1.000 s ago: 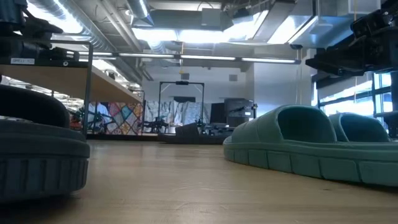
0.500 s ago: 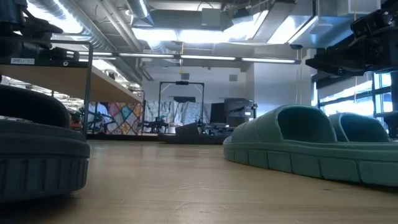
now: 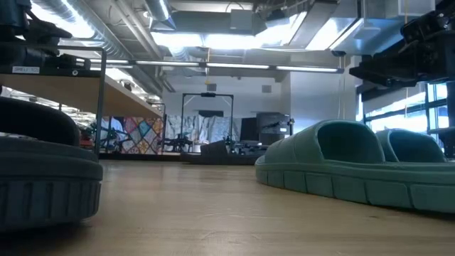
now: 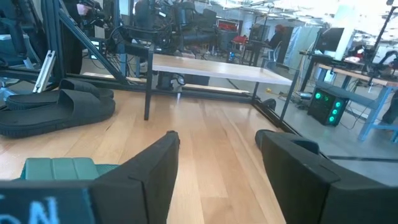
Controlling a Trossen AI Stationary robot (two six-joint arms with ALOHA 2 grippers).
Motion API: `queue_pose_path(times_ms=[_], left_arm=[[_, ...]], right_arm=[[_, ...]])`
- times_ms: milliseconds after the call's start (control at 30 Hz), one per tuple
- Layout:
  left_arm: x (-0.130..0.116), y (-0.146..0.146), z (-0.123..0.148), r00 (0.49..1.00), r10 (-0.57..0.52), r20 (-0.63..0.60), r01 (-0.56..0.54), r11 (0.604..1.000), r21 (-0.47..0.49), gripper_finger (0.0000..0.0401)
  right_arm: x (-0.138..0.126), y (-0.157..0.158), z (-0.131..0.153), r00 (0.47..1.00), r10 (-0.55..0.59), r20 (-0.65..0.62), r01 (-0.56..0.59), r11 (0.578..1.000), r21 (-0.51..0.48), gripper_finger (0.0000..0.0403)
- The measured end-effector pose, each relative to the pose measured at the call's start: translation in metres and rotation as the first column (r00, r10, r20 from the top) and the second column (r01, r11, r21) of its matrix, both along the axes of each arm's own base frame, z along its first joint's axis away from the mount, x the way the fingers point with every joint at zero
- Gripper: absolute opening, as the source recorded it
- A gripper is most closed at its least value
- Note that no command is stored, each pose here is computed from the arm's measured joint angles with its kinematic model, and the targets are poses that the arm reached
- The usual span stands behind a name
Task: Pick and place slides into the shelf
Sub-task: Put the black slipper on the shelf
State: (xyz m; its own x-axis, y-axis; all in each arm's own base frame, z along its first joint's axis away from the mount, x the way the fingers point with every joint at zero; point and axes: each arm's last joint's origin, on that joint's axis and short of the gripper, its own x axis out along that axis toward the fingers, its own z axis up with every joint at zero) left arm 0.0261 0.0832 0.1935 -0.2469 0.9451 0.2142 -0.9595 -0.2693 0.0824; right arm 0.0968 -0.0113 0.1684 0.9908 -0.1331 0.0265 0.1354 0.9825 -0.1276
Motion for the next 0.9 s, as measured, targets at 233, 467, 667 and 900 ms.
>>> queue_pose_path(times_ms=[233,467,667,900], left_arm=[[0.0,0.0,-0.0001,1.0,0.0,0.0,0.0,1.0,0.0,0.0174],[0.0,0.0,0.0,1.0,0.0,0.0,0.0,1.0,0.0,0.0174],[0.0,0.0,-0.0001,1.0,0.0,-0.001,0.0,1.0,-0.001,0.0174],[0.0,0.0,-0.0002,1.0,0.0,0.0,0.0,1.0,-0.001,0.0174]], right_arm=[[0.0,0.0,0.0004,1.0,0.002,0.024,-0.005,0.989,0.146,0.0227],[0.0,0.0,0.0001,1.0,0.002,0.024,-0.006,0.985,0.173,0.0227],[0.0,0.0,0.0001,1.0,0.002,0.024,-0.006,0.985,0.175,0.0227],[0.0,-0.0003,0.0,1.0,-0.006,0.024,0.002,0.985,0.174,0.0227]])
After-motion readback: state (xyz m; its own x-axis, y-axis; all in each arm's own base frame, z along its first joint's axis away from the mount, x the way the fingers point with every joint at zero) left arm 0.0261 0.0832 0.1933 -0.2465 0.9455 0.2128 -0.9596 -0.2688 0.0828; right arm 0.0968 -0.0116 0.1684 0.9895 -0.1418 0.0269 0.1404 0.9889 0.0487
